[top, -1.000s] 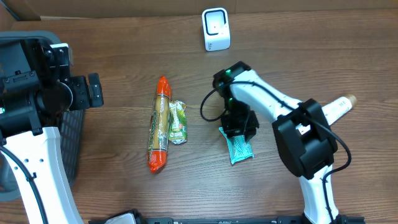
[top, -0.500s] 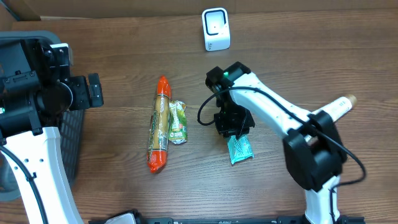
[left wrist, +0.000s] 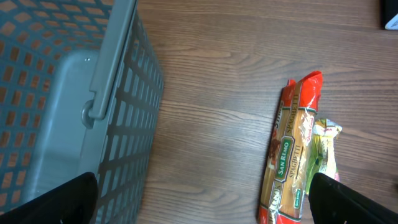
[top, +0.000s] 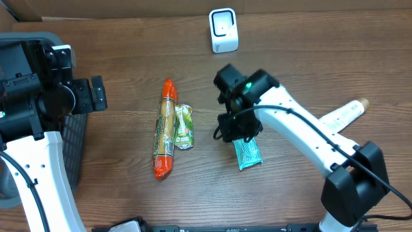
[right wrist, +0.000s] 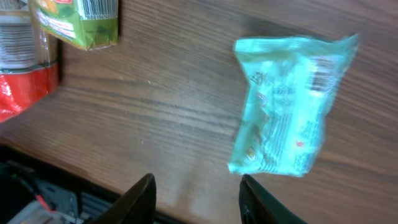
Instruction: Scan the item barcode
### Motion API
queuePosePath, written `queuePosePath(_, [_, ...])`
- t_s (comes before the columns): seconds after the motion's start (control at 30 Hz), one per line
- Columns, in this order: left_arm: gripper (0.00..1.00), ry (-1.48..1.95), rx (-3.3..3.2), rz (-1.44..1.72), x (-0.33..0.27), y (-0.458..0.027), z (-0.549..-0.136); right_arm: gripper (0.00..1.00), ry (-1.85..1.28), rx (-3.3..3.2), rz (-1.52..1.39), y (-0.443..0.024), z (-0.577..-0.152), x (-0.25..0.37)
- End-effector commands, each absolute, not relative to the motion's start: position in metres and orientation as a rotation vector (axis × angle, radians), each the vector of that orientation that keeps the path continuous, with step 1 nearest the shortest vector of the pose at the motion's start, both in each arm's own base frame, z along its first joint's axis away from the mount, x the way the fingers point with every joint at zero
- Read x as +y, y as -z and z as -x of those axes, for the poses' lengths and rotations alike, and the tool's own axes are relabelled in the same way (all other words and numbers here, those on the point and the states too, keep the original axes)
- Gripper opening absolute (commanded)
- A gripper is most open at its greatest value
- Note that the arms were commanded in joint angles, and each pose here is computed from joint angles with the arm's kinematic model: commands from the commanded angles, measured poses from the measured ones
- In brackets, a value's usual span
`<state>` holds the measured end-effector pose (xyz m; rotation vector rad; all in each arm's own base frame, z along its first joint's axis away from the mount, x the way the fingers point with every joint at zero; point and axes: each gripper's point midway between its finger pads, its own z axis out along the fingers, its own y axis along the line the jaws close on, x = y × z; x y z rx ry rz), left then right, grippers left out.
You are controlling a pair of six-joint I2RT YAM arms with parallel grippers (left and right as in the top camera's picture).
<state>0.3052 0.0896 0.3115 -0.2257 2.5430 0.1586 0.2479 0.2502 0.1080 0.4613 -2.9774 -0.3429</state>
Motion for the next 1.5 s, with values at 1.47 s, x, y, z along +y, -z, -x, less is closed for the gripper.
queuePosePath(1.47, [1.0,-0.172,2.537,0.204,0.09,-0.314,-0.306,0.7,0.549,-3.235,-0.335,-0.075,-0.365,0.147])
